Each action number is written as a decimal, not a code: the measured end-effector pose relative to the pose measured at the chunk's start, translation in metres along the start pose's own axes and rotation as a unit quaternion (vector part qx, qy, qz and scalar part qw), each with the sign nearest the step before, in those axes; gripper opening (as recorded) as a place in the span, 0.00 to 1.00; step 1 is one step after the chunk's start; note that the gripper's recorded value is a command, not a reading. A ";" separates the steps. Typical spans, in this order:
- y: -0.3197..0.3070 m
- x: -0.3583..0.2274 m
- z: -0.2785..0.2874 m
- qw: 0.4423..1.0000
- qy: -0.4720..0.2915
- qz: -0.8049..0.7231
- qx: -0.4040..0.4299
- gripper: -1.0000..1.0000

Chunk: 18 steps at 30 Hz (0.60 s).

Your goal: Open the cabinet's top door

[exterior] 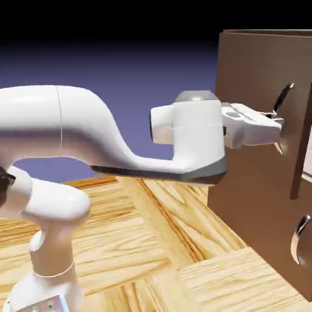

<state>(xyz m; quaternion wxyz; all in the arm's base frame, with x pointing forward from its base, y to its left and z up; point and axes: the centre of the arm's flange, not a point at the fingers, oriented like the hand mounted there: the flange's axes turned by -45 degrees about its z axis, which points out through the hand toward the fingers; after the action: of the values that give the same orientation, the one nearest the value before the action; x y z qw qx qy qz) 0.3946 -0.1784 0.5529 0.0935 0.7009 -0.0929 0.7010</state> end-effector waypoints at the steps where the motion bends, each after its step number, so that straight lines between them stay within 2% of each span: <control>1: -0.002 0.000 -0.008 1.000 0.000 0.000 -0.008 0.00; 18: -0.072 0.000 -0.151 0.987 0.000 0.000 -0.158 0.00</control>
<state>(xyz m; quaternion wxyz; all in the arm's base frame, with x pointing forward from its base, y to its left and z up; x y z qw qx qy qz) 0.2679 -0.0700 0.5528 0.2033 0.6772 -0.2028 0.6775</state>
